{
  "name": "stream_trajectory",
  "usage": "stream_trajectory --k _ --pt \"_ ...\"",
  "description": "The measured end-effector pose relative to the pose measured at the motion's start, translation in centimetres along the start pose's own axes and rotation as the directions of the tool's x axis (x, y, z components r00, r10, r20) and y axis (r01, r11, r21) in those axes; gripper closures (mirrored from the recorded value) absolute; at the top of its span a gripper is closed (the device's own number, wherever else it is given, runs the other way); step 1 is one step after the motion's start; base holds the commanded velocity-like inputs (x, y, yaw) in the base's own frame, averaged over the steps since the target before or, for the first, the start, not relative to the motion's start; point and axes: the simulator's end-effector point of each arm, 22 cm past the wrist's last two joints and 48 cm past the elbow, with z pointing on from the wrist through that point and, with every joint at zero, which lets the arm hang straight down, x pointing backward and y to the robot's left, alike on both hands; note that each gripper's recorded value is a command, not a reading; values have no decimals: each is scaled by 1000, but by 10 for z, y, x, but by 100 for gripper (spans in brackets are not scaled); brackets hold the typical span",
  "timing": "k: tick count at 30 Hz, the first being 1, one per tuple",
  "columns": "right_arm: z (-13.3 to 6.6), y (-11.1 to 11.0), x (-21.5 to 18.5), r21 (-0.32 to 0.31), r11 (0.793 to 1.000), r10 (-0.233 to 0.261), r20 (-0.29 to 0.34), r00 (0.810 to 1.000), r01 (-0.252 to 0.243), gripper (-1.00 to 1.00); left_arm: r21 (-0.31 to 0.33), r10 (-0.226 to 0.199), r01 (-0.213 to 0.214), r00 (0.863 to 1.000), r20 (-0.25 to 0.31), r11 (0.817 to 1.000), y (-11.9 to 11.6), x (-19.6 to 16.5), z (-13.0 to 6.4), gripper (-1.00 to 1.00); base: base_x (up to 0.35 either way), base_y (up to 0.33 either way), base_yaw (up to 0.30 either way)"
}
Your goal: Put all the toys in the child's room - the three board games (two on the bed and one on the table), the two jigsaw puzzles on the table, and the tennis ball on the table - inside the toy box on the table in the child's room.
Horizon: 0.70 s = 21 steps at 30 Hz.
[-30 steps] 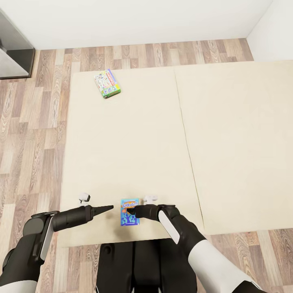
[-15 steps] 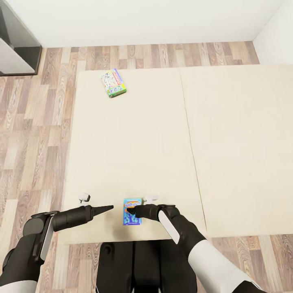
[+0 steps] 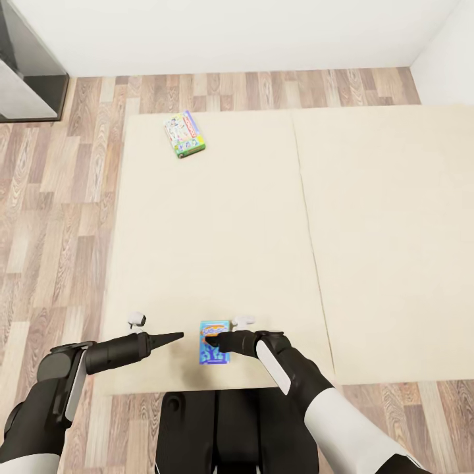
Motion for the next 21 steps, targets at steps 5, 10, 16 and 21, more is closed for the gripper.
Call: stream_trajectory --k 5,10,16,21 --pt "0 0 -1 0 1000 -1 1 1000 1 -100 -2 1 -1 1000 0 1000 0 0 0 -100 0 0 91" --pt "0 0 -3 0 1000 -3 13 1000 3 -100 -1 1 -1 1000 1 1000 0 0 0 -100 0 0 13" --pt "0 0 -4 0 1000 -4 16 1000 4 -100 -2 1 -1 1000 0 1000 0 0 0 -100 0 0 1" --pt "0 1 -4 -1 1000 -2 16 1000 3 -100 -2 1 -1 1000 0 1000 0 0 0 -100 0 0 0"
